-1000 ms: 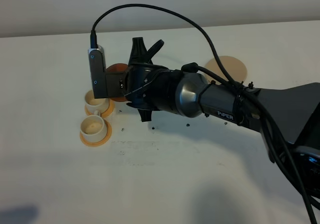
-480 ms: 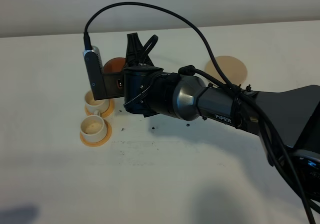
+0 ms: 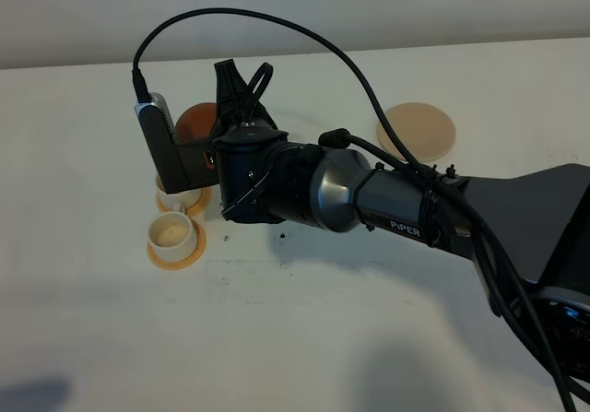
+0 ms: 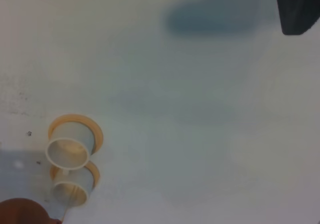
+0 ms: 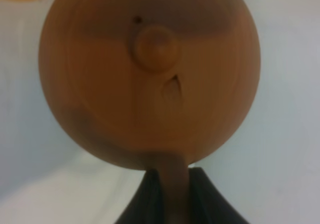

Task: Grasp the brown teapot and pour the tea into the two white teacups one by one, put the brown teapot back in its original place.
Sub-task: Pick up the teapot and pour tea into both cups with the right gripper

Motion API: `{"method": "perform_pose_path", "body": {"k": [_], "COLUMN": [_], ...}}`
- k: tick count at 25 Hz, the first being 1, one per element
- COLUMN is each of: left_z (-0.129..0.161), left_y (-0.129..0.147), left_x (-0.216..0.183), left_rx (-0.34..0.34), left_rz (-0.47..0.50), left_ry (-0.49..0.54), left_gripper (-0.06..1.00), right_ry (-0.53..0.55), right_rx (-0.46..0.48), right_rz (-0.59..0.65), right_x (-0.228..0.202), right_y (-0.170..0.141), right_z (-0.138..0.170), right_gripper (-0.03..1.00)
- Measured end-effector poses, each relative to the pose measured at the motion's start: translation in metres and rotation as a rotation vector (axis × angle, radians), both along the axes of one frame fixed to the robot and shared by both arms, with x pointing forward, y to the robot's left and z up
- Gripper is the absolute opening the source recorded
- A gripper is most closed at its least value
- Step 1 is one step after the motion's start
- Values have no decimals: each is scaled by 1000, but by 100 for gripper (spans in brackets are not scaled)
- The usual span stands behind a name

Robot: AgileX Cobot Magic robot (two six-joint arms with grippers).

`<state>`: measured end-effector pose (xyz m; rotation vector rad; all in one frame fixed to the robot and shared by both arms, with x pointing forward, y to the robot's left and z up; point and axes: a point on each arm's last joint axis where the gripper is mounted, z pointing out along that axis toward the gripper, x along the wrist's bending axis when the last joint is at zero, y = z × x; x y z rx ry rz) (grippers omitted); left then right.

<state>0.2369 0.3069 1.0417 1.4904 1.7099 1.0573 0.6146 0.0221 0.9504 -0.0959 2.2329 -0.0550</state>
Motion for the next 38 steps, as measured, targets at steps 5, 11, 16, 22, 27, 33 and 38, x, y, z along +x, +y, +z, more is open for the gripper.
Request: {"method": "perform_pose_path", "body": {"k": [5, 11, 16, 22, 27, 33, 38], "left_z": [0, 0, 0, 0, 0, 0, 0], "left_y": [1, 2, 2, 2, 2, 2, 2], "left_x": [0, 0, 0, 0, 0, 0, 0], "left_rx": [16, 20, 21, 21, 21, 21, 21], "left_rz": [10, 12, 13, 13, 13, 13, 13], "left_ry": [2, 2, 2, 2, 2, 2, 2], "left_gripper": [27, 27, 27, 27, 27, 27, 27], "right_ry": [-24, -51, -65, -66, -67, -68, -77], "right_rx": [-33, -62, -75, -76, -76, -77, -84], "right_rz": [21, 39, 48, 48, 48, 46, 51], "right_x": [1, 3, 4, 4, 4, 5, 6], "right_y": [1, 1, 1, 1, 1, -1, -1], "right_z": [-2, 0, 1, 1, 1, 1, 2], "right_gripper": [9, 9, 9, 9, 9, 9, 9]}}
